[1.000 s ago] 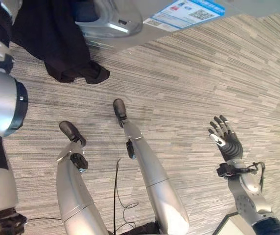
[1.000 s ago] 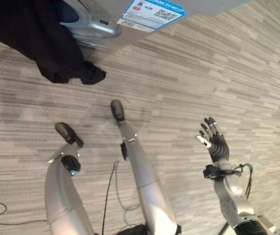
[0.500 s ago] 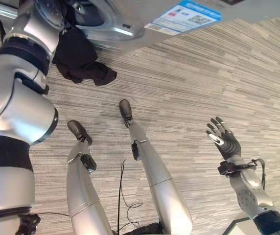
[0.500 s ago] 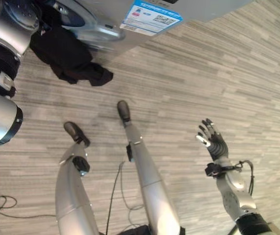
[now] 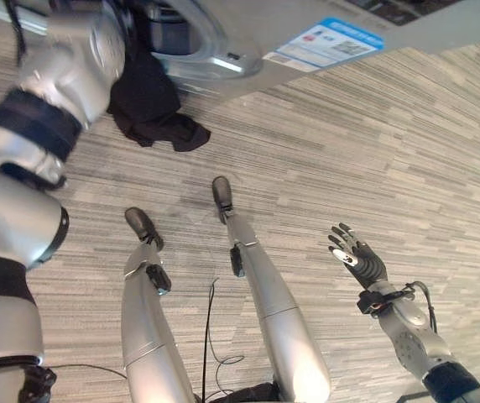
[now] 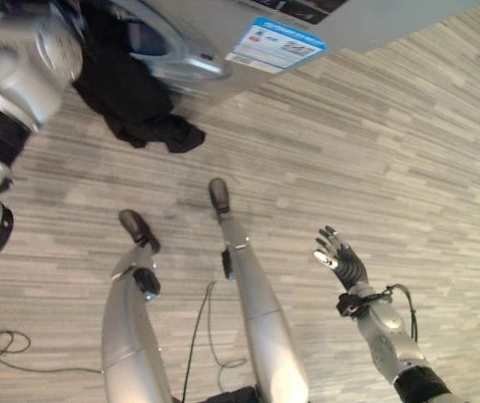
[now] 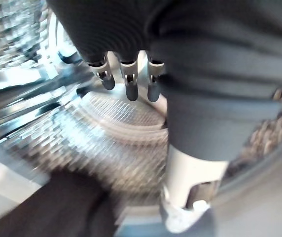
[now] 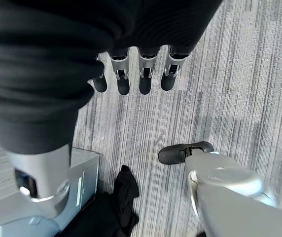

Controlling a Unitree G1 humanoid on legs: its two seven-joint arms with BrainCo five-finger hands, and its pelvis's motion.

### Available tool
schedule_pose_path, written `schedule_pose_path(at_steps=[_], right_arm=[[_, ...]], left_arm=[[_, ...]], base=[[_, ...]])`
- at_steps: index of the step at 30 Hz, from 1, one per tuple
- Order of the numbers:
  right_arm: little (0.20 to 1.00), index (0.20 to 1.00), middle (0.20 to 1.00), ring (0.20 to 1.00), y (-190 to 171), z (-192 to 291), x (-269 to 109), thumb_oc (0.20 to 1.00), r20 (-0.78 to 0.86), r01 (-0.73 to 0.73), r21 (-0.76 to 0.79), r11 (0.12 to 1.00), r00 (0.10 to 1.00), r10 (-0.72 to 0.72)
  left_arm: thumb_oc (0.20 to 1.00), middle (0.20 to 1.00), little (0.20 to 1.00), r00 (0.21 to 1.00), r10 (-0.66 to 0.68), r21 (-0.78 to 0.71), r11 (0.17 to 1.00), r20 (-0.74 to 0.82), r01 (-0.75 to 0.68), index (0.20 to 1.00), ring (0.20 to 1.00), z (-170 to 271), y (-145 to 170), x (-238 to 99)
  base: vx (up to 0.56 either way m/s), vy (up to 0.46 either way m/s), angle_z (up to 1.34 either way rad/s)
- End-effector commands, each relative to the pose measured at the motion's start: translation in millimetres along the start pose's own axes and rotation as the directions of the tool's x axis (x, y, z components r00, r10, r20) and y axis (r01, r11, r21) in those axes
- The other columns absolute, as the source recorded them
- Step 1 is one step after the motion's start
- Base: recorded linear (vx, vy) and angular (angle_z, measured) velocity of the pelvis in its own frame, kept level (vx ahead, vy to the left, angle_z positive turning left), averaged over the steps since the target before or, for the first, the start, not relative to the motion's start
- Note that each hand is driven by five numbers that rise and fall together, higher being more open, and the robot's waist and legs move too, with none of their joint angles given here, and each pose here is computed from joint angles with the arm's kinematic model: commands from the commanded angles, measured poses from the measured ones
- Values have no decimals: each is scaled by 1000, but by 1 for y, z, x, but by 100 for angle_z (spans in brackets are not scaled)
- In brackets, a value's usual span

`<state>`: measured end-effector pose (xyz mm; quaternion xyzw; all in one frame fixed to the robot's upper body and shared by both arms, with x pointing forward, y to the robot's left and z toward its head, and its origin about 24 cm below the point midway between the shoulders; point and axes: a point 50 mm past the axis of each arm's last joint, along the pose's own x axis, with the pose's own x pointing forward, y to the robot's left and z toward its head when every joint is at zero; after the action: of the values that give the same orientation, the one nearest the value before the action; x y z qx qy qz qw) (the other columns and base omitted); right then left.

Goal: Grab the laundry basket,head to the washer,open it,put in the laundry and shut it.

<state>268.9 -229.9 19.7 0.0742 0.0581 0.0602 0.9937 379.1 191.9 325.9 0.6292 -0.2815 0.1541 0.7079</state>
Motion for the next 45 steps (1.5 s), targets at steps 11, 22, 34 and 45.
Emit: schedule_pose_path(at_steps=[11, 22, 34, 45], right_arm=[[1000, 1000, 1000, 1000, -19, 130, 90, 1000, 240, 349, -370, 861, 931, -274], [1000, 1000, 1000, 1000, -42, 187, 107, 1000, 184, 444, -514, 734, 893, -411], [1000, 1000, 1000, 1000, -72, 228, 88, 1000, 232, 576, -492, 653, 810, -539], [1000, 1000, 1000, 1000, -36, 287, 96, 1000, 377, 603, -282, 746, 785, -491]], left_arm=[[1000, 1000, 1000, 939, -280, -584, 735, 200, 344, 1000, 1000, 52, -92, -141], [1000, 1000, 1000, 881, -369, -719, 521, 297, 461, 1000, 1000, 67, -108, -186], [1000, 1000, 1000, 897, -318, -828, 375, 308, 418, 1000, 1000, 73, -103, -197], [1000, 1000, 1000, 926, -204, -915, 189, 318, 356, 1000, 1000, 86, -90, -182]], base=[[-11, 63, 17], [14, 33, 16], [16, 2, 18], [33, -14, 8]])
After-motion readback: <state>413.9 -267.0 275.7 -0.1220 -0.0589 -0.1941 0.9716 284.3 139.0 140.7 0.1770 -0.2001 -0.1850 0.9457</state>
